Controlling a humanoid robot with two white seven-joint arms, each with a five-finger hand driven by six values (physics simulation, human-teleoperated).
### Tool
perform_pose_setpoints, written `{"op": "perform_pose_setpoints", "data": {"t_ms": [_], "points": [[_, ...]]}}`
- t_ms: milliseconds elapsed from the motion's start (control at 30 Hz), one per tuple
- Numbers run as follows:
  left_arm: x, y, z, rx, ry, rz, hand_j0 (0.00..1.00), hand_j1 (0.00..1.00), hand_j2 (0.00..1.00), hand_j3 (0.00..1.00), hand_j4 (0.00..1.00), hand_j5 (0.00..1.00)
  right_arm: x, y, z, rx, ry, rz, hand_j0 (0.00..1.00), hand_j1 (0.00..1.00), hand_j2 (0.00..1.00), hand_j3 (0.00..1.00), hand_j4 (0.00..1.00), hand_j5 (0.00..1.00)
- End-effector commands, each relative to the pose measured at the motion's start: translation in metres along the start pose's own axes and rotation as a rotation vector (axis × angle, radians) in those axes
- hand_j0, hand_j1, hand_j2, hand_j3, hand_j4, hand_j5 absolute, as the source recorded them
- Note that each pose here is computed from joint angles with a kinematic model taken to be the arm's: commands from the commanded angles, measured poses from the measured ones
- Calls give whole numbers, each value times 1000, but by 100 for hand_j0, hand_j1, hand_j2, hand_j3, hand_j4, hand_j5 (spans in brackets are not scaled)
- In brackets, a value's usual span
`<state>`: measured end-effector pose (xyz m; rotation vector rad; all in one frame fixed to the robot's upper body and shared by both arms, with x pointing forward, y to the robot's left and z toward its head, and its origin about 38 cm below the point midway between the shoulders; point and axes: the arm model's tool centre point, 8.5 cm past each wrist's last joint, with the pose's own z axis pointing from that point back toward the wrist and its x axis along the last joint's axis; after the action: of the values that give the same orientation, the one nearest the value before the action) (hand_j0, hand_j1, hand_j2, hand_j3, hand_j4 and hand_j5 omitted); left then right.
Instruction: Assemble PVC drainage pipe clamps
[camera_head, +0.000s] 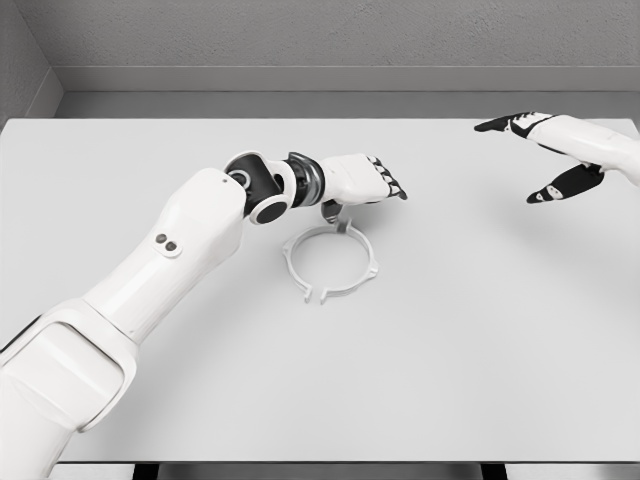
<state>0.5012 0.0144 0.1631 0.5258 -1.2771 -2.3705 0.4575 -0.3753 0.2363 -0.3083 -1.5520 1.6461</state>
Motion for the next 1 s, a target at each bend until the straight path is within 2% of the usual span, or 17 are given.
{"op": "perform_pose_setpoints", "data": {"t_ms": [0,33,100,133,167,200,233,300,433,567,633,967], "points": [[-2,1,1,3,3,4,100,100,100,100,100,100,0,0,0,-3,-2,-7,100,100,100,100,100,100],[-11,-1,7,6,20,13,100,100,100,100,100,100,0,-1,0,-4,-2,-6,100,100,100,100,100,100],[-40,5,32,53,57,28,100,100,100,100,100,100,0,1,0,-2,-2,-8,100,100,100,100,100,100],[-56,6,58,103,40,28,100,100,100,100,100,100,0,2,0,-1,-2,-9,100,100,100,100,100,100],[-60,8,77,147,-34,5,100,100,100,100,100,100,0,1,0,-2,-2,-8,100,100,100,100,100,100],[-68,5,92,180,-34,29,100,100,100,100,100,100,1,1,-1,-2,-4,-8,100,100,100,100,100,100],[-76,-8,105,195,-31,79,100,100,100,100,100,100,1,0,-2,-2,-6,-6,100,100,100,100,100,100],[-94,-22,128,220,-18,155,100,100,100,100,100,100,2,-2,-2,-6,-8,-3,100,100,100,100,100,100],[-94,-47,134,231,-40,254,100,100,100,100,100,100,2,-3,-2,-6,-7,-1,100,100,100,100,100,100],[-89,-66,130,190,-47,274,100,100,100,100,100,100,2,-3,-2,-8,-7,-1,100,100,100,100,100,100],[-92,-76,133,160,-34,279,100,100,100,100,100,100,3,-2,-2,-5,-9,-1,100,100,100,100,100,100],[-51,-81,92,100,-140,262,100,100,100,100,100,100,3,-1,-2,-3,-9,-1,100,100,100,100,100,100]]}}
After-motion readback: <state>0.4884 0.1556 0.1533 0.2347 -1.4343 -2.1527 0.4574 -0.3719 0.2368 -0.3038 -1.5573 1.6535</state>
